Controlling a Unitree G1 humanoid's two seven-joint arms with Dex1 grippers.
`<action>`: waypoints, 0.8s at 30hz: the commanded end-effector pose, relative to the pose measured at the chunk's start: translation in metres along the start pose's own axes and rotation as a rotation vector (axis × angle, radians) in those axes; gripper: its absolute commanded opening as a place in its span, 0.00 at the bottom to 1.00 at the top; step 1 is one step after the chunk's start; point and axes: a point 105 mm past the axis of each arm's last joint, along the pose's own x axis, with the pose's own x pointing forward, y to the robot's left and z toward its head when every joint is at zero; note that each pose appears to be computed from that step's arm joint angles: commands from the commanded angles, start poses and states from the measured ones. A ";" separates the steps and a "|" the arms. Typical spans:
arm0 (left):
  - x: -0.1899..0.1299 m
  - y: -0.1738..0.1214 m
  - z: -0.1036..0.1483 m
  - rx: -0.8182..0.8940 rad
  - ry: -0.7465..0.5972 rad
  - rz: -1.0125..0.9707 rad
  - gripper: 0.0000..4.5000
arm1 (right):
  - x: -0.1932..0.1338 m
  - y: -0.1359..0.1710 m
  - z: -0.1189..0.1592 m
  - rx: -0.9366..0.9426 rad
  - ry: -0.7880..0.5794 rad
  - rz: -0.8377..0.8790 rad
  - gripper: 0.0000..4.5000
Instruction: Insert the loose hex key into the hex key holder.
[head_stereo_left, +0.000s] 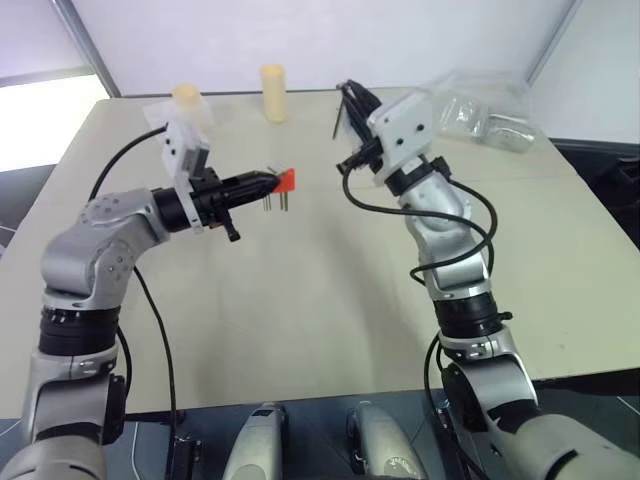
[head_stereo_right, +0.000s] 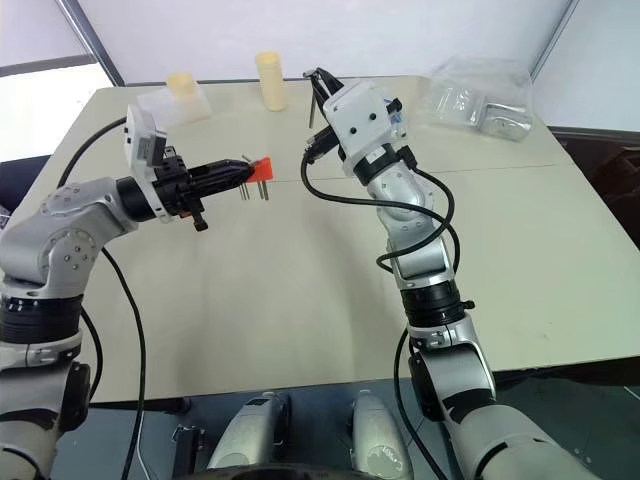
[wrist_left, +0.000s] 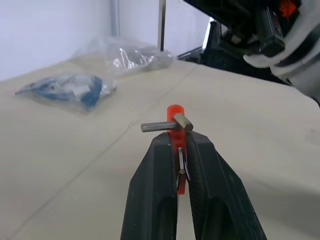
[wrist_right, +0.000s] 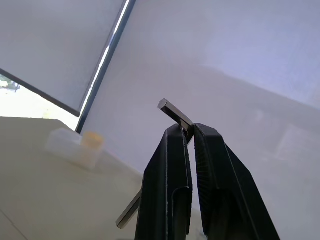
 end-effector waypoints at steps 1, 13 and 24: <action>0.003 -0.002 0.011 0.049 -0.029 -0.009 0.00 | 0.007 0.000 0.026 -0.019 -0.091 -0.001 0.01; 0.008 0.000 0.010 0.055 -0.033 -0.016 0.00 | 0.009 0.024 0.041 0.024 -0.124 0.155 0.01; 0.011 0.001 0.013 0.062 -0.042 -0.020 0.00 | 0.006 0.033 0.037 0.021 -0.109 0.213 0.01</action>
